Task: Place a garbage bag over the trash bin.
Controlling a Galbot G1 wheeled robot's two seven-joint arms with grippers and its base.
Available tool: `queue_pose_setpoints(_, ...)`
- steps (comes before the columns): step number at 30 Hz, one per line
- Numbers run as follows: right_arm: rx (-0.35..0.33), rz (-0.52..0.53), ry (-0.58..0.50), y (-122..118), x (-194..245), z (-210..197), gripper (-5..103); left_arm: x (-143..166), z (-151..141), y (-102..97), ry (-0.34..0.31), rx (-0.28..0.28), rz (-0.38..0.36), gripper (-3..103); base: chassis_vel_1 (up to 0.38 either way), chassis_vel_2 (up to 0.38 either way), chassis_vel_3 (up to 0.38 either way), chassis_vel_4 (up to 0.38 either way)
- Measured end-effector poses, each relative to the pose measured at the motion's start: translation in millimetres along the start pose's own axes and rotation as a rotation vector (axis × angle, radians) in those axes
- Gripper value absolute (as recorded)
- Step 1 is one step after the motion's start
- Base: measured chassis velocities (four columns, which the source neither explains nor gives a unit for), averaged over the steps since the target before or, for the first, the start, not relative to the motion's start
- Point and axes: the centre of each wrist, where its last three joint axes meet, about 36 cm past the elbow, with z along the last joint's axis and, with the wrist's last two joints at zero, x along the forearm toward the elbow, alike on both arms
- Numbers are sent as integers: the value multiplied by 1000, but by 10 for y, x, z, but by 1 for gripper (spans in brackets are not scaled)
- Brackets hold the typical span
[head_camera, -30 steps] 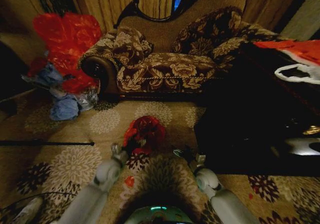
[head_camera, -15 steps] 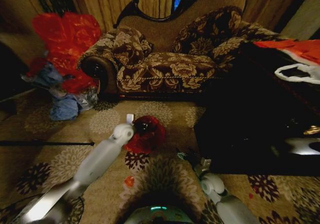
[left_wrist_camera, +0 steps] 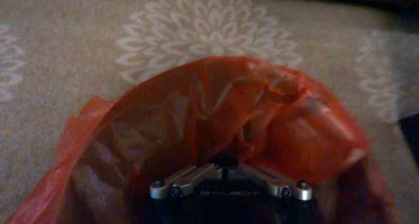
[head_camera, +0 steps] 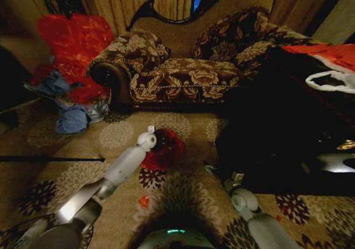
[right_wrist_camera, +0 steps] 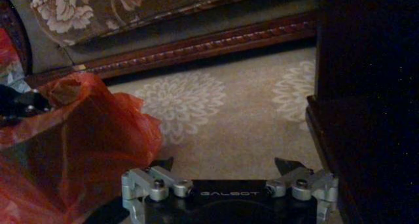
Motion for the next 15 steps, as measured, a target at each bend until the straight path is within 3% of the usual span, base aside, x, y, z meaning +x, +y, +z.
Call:
queue_pose_setpoints(6,-2,-3,7,-16,-73,13,100,-295,43,-5,23,-14,-43,0,0,0,0,0)
queue_pose_setpoints(15,5,-52,16,83,-353,-48,100,-513,137,216,47,1,-96,0,0,0,0,0)
